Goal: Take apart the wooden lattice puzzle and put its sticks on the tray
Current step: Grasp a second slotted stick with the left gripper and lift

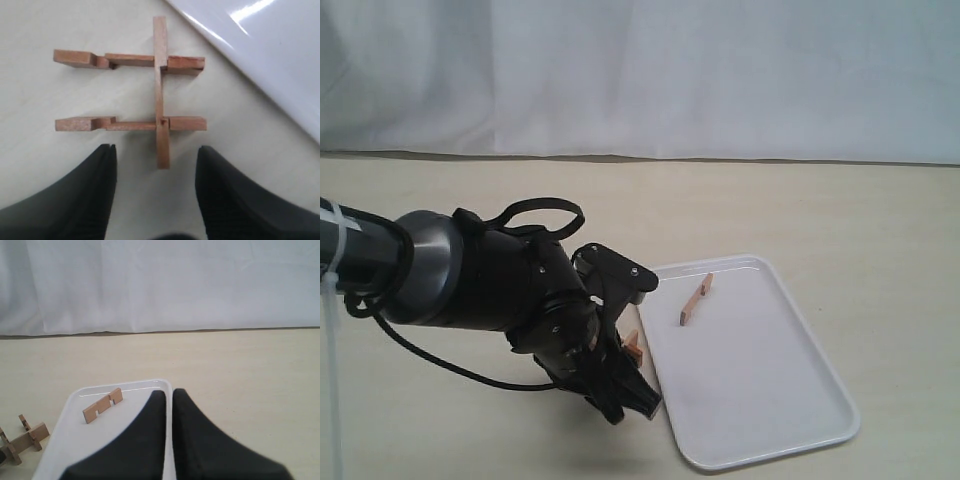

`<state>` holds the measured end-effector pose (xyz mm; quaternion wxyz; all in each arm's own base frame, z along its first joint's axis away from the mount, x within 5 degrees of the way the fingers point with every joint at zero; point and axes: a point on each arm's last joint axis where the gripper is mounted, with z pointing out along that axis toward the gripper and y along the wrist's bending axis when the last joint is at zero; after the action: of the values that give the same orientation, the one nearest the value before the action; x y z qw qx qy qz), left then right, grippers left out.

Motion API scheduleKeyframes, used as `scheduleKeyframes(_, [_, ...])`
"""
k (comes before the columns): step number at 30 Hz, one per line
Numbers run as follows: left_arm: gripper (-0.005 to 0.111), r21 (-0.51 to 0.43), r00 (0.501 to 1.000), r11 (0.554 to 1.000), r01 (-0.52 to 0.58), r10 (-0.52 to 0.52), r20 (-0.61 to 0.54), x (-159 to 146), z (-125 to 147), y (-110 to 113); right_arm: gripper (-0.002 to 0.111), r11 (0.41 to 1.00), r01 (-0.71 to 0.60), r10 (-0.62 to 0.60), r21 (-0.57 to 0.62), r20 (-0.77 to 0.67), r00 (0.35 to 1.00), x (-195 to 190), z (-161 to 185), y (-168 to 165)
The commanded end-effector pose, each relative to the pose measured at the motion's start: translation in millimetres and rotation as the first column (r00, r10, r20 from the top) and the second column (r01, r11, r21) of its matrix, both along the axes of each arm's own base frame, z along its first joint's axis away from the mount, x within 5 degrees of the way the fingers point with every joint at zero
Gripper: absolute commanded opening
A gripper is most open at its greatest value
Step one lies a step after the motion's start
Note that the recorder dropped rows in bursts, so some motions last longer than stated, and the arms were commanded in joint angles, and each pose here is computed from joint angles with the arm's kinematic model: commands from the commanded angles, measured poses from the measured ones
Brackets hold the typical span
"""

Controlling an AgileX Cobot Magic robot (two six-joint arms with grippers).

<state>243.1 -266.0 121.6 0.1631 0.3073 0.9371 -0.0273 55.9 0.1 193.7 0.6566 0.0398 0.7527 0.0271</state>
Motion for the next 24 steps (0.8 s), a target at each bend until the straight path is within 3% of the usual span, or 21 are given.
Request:
scheduleKeyframes(1, [0.047,-0.006,1.000,1.000,-0.015,0.015,0.005,0.8,0.2,0.2,0.005,1.000,-0.002,0.002,-0.015,-0.002,1.000,-0.2,-1.0,-0.1])
scheduleKeyframes(16, [0.044,-0.013,1.000,1.000,-0.009,0.010,0.009,2.4,-8.2,-2.1,0.005,1.000,-0.002,0.002,-0.015,-0.002,1.000,-0.2,-1.0,-0.1])
scheduleKeyframes(24, [0.023,-0.013,1.000,1.000,-0.002,0.002,0.016,2.9,-8.0,-2.3,0.005,1.000,-0.002,0.002,-0.015,-0.002,1.000,-0.2,-1.0,-0.1])
